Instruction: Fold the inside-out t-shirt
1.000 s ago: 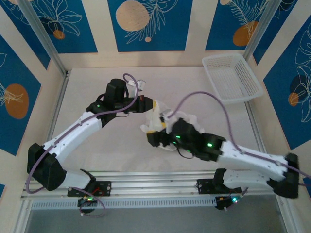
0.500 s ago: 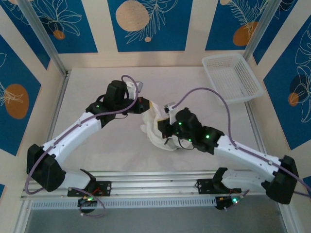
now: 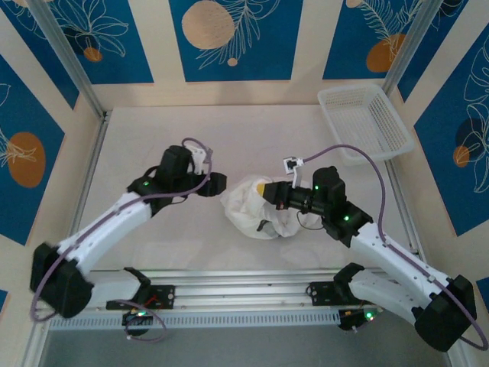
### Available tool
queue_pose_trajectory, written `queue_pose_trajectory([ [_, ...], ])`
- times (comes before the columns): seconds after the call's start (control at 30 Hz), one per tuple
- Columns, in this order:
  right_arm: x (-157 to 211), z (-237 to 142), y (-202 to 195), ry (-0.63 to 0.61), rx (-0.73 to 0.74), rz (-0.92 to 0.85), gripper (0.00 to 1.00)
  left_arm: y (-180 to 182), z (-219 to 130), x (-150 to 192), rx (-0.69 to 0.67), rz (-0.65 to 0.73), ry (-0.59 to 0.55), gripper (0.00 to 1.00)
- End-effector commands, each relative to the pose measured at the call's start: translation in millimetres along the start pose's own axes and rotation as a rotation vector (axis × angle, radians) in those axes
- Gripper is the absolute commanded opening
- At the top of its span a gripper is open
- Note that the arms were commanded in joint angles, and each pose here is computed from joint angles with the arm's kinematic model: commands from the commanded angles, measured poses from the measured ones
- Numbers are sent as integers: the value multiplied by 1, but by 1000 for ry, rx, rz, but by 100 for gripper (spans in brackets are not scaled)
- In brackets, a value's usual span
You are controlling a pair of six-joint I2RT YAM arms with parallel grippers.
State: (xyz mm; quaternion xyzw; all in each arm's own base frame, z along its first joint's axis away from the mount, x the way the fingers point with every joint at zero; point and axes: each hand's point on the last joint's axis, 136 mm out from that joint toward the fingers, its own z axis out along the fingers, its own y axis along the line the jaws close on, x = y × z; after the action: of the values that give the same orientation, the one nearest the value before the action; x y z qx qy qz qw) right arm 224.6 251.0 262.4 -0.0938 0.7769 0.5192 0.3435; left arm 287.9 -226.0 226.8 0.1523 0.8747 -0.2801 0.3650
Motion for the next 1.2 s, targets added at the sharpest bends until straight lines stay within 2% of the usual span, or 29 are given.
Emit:
queue_pose_trajectory([
  [0.0, 2, -8, 9, 21, -52, 21, 0, -22, -23, 17, 117, 82, 29, 69],
  [0.07, 2, -9, 10, 23, -61, 17, 0, -30, -19, 34, 166, 81, 97, 67],
  [0.2, 0, -10, 19, 39, -92, 11, 0, -17, 6, 54, 121, 16, 194, 65],
  [0.27, 0, -10, 24, 51, -103, 8, 0, -28, 23, 55, 195, -43, 230, 66],
  [0.33, 2, -10, 26, 65, -106, 7, 0, -38, 44, 55, 262, -113, 263, 70],
  [0.43, 7, -9, 28, 83, -110, 13, 0, -45, 66, 52, 308, -156, 262, 82],
  [0.5, 8, -9, 22, 77, -90, 39, 0, -56, 73, 48, 380, -179, 261, 81],
  [0.57, 7, -10, 9, 54, -43, 84, 0, -75, 73, 43, 499, -194, 253, 70],
  [0.6, 6, -12, 2, 45, -29, 110, 0, -85, 69, 41, 564, -196, 257, 55],
  [0.67, 5, -15, -10, 28, -19, 146, 0, -94, 61, 35, 635, -202, 248, 2],
  [0.83, 30, -27, -75, 7, 105, 253, 0, -94, 1, -36, 762, -301, -8, 0],
  [0.93, 63, -34, -122, 18, 220, 315, 5, -108, -29, -62, 793, -286, -55, 0],
  [0.97, 71, -36, -131, 21, 248, 328, 8, -112, -35, -66, 805, -281, -61, 0],
  [1.07, 85, -48, -149, 5, 357, 378, 31, -117, -43, -71, 816, -282, -65, 0],
  [1.1, 84, -55, -149, -10, 395, 379, 39, -115, -41, -67, 796, -270, -54, 0],
  [1.17, 74, -68, -136, -48, 426, 300, 48, -111, -35, -53, 728, -224, -29, 0],
])
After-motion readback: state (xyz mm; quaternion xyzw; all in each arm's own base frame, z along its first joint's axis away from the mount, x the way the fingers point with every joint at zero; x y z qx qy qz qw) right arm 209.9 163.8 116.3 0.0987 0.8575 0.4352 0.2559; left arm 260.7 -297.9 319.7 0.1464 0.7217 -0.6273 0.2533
